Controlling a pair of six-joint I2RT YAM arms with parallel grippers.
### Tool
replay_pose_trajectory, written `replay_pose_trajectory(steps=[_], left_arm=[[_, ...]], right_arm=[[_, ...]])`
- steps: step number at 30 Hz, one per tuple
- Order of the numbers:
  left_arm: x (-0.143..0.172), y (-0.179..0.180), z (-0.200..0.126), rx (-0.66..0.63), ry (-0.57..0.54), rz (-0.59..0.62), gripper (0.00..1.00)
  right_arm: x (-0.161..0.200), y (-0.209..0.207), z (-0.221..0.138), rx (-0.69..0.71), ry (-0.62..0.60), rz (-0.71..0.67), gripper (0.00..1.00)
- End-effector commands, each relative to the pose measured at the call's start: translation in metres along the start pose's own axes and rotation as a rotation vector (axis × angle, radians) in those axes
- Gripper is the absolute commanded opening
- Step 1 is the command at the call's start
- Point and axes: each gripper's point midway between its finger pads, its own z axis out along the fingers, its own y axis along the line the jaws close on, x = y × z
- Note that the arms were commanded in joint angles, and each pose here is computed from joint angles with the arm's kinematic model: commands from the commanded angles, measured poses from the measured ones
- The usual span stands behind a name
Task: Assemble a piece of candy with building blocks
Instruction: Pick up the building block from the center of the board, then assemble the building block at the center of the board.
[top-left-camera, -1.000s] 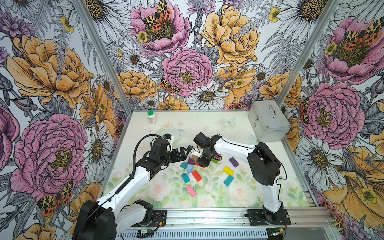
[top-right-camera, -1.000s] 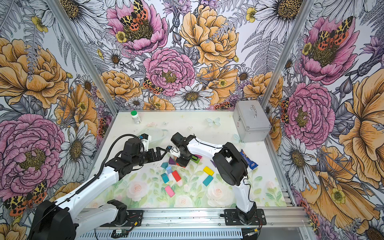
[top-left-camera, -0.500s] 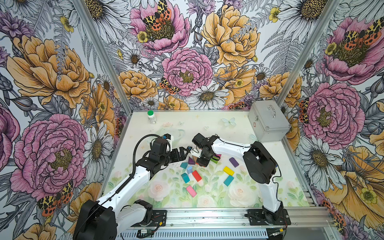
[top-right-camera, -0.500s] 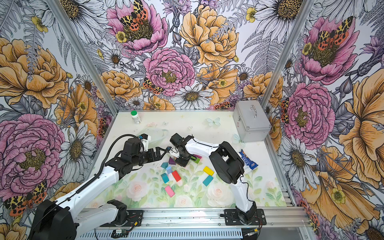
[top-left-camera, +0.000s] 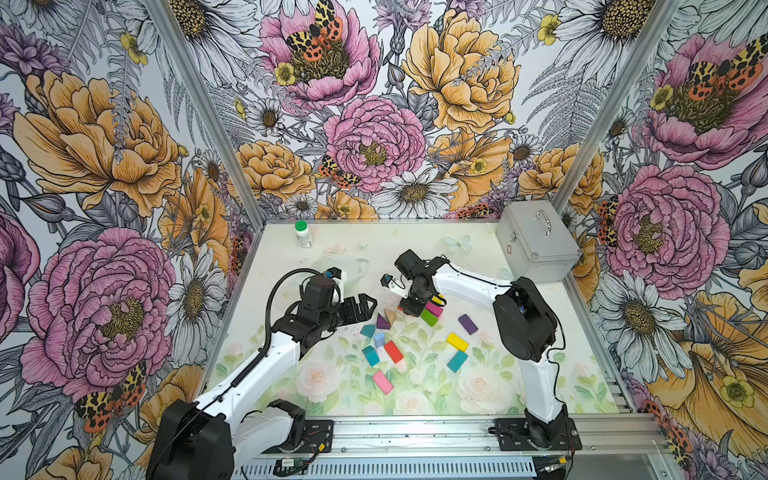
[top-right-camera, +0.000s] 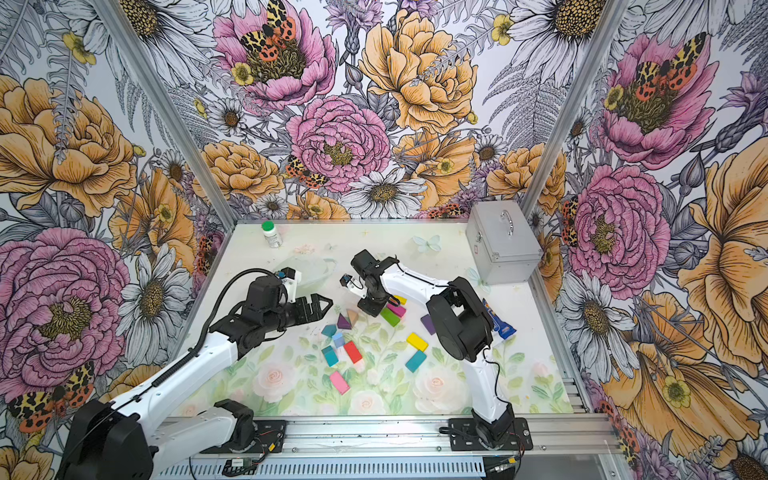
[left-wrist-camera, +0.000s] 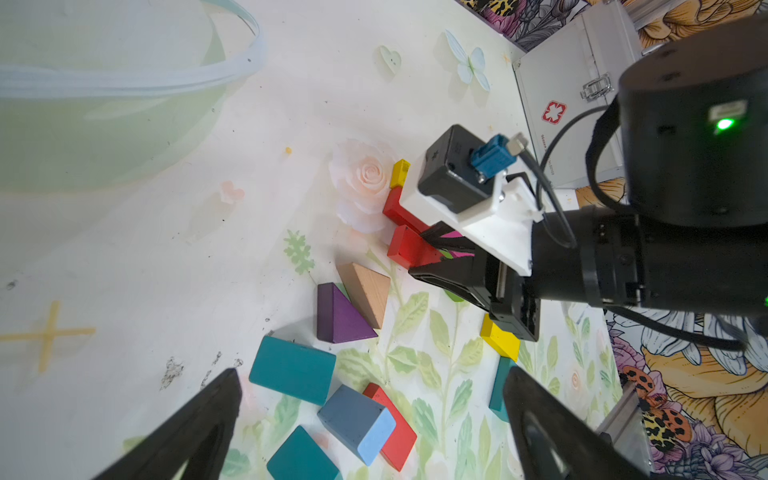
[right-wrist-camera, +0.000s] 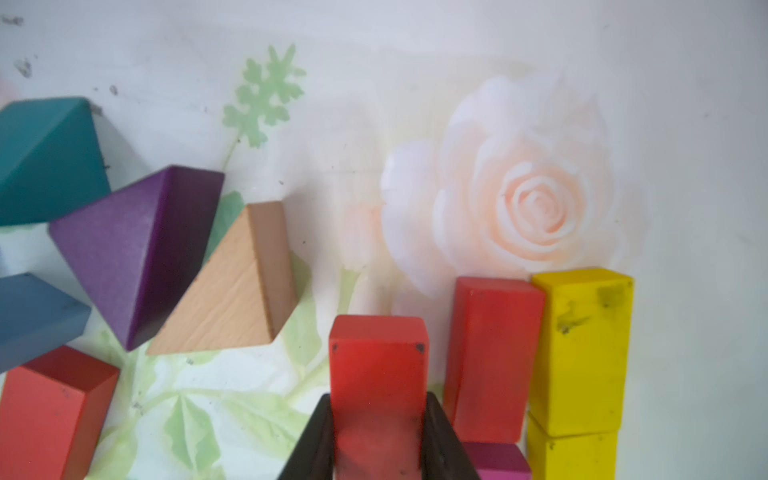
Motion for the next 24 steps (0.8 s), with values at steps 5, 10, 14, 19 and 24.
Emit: replay_pose_trajectory(steps=[5,10,14,19,24], left_arm=[[-0.008,-0.006,-0.002,0.019,-0.011,0.005,0.99],[-0.009,-0.007,-0.001,0.019,-0.006,0.007,0.99],[-0.011,-0.009,0.0,0.022,-0.008,0.01,0.99],[-0.012,-0.009,-0.001,0.023,-0.009,0.011,0.99],[-0.011,-0.009,-0.001,0.023,-0.009,0.011,0.99]], right_arm=[[-0.004,-0.003,0.01,0.003,0.005,-0.02,0.28],[-0.002,-0.003,0.013,0.004,0.015,-0.018,0.34],[0.0,-0.003,0.015,0.003,0.022,-0.015,0.39],[-0.002,-0.004,0.013,0.009,0.017,-0.016,0.41],[-0.012,0.0,-0.006,-0.003,-0.035,-0.008,0.44]])
